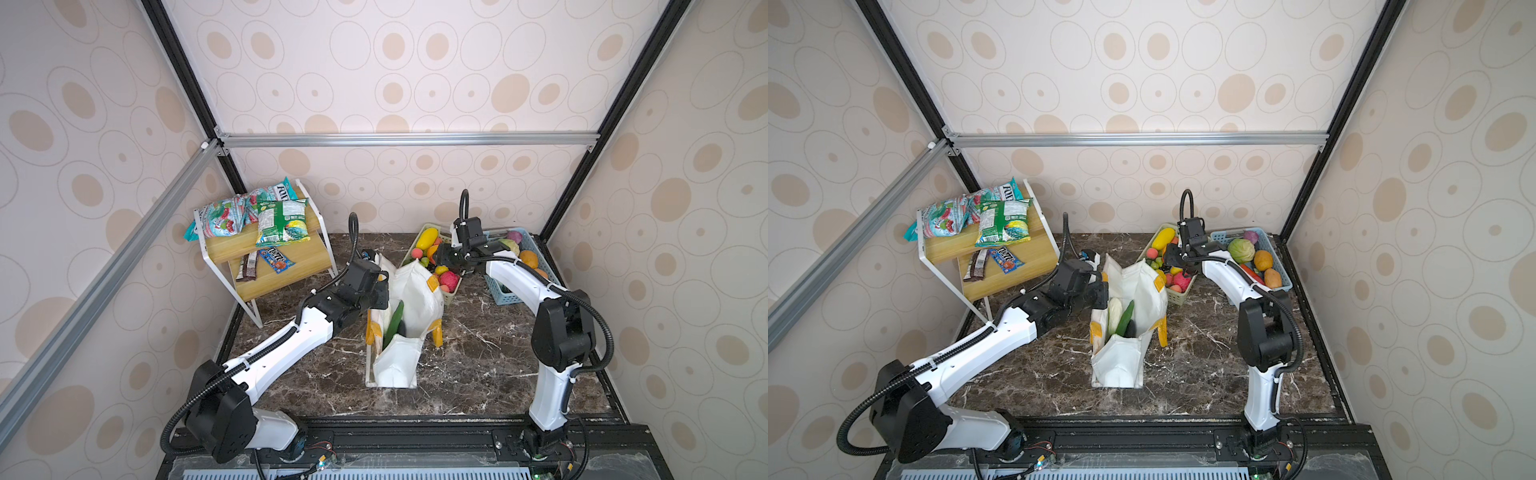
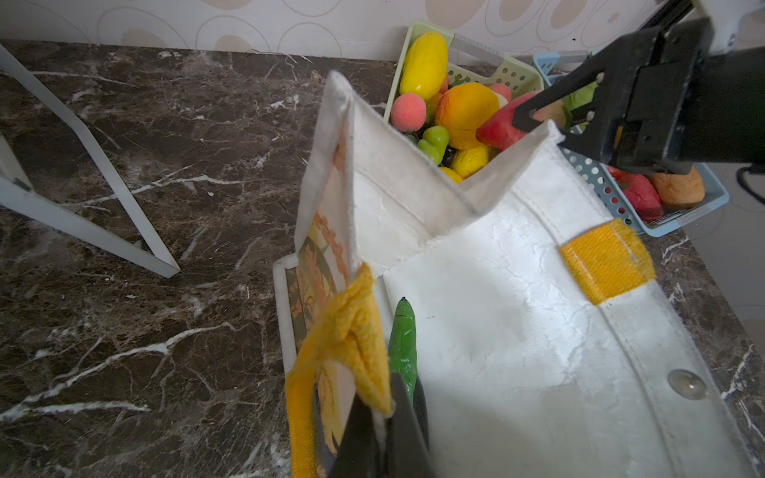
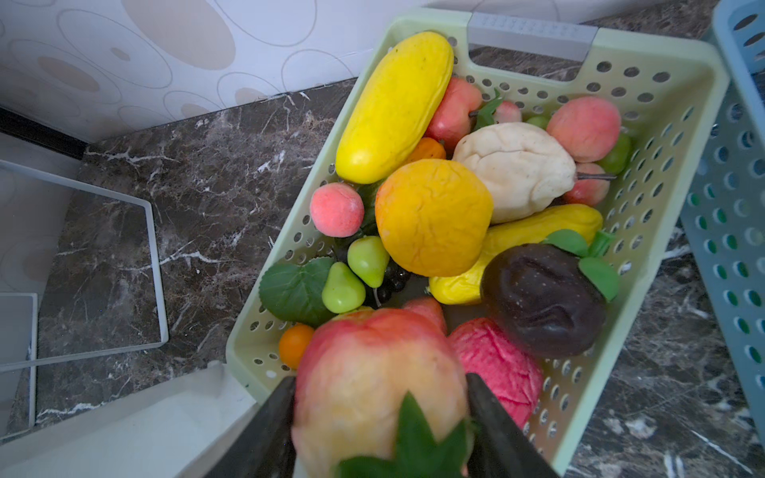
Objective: Place the food into the grocery bag and tie it
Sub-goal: 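Lower the right gripper into the green basket and grasp the red-yellow peach, then lift the peach with the right gripper and carry it over the bag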
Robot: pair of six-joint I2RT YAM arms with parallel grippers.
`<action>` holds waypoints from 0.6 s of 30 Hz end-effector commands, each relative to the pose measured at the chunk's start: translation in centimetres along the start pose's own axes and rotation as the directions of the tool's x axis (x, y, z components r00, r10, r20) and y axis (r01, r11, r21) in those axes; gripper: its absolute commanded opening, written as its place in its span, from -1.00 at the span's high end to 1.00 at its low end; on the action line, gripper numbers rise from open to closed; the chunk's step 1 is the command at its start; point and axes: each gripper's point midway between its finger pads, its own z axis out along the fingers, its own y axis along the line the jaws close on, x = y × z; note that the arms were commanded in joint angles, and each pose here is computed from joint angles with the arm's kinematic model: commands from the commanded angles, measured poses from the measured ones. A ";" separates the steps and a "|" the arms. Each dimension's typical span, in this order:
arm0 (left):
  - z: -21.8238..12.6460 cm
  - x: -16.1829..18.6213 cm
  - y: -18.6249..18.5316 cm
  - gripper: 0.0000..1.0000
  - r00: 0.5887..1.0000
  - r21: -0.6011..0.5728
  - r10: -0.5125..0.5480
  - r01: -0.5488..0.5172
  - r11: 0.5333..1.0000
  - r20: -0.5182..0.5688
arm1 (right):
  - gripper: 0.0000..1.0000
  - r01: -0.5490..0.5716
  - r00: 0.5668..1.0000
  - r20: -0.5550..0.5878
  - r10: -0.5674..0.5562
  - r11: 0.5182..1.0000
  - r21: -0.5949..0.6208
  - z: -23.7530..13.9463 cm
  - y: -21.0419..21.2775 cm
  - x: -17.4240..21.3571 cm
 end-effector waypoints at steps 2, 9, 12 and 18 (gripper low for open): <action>-0.4 -1.7 -0.8 1.00 1.000 0.017 -0.001 0.000 1.000 0.030 | -0.13 0.000 1.000 0.001 0.000 1.000 -0.016 -1.3 0.4 0.3; -0.1 -1.5 -0.2 1.00 0.999 -0.025 0.031 -0.031 0.999 0.008 | -0.12 0.013 1.000 -0.009 -0.013 0.999 -0.032 -1.6 0.6 0.7; -0.3 -1.7 -0.2 1.00 0.999 -0.025 0.023 -0.022 0.999 0.022 | -0.12 0.013 1.000 -0.018 -0.013 0.999 -0.041 -1.6 0.7 1.0; -0.2 -1.4 -0.5 1.00 1.000 -0.002 0.010 -0.010 1.000 0.021 | -0.12 0.015 1.000 -0.014 -0.016 0.999 -0.042 -2.3 0.8 1.1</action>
